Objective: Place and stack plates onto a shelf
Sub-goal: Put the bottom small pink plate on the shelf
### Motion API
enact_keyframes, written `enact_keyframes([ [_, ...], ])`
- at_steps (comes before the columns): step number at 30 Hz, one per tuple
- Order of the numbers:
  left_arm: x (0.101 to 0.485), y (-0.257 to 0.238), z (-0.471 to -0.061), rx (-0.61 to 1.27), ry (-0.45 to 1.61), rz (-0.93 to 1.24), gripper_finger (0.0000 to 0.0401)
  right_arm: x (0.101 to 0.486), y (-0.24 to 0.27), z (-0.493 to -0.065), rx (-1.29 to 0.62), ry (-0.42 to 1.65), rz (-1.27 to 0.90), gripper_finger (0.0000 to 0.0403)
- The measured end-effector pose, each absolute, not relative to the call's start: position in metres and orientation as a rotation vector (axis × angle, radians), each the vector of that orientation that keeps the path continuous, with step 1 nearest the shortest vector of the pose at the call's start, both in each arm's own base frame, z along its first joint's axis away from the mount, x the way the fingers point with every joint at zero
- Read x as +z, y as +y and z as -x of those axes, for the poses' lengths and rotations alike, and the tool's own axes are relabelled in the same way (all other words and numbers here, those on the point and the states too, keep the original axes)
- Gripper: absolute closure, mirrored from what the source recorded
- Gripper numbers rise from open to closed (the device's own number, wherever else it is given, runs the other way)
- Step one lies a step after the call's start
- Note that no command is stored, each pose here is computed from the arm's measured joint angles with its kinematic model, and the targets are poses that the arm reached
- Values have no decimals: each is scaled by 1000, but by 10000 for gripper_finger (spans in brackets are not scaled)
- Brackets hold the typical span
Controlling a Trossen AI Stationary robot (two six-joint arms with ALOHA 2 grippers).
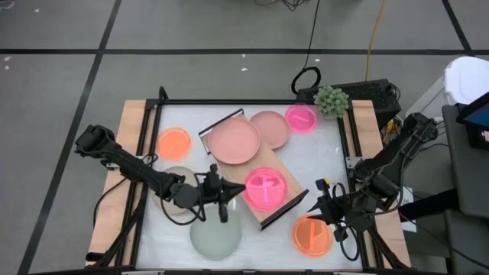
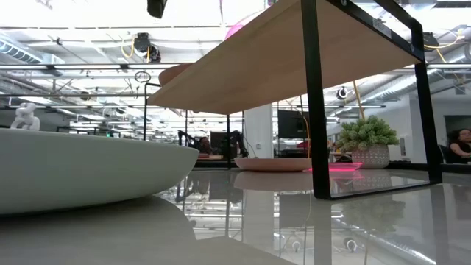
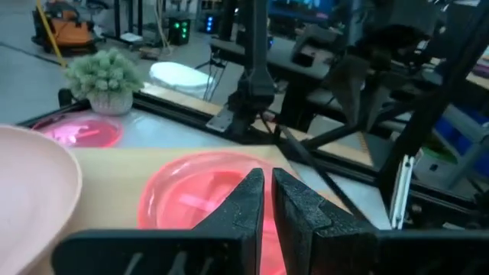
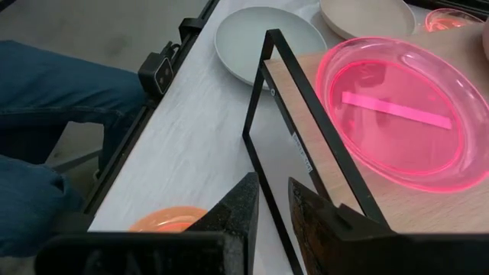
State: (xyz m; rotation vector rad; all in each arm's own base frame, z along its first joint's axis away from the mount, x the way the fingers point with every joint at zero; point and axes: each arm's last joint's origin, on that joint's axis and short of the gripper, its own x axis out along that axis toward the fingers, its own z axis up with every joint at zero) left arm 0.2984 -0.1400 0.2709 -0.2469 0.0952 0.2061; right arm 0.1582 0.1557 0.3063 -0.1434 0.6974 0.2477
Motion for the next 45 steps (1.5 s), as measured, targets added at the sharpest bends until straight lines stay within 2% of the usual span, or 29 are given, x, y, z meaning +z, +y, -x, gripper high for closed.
enact_keyframes([
  [3,273,-144,-300,183,98,237,368,306,156,-158,245,696,144,347],
  [13,243,-171,-296,90,236,117,368,306,156,-159,241,693,144,347],
  [21,211,-179,-306,226,261,51,369,306,156,-159,239,691,143,347],
  [45,204,-173,-313,273,258,12,369,307,156,-159,240,690,140,347],
])
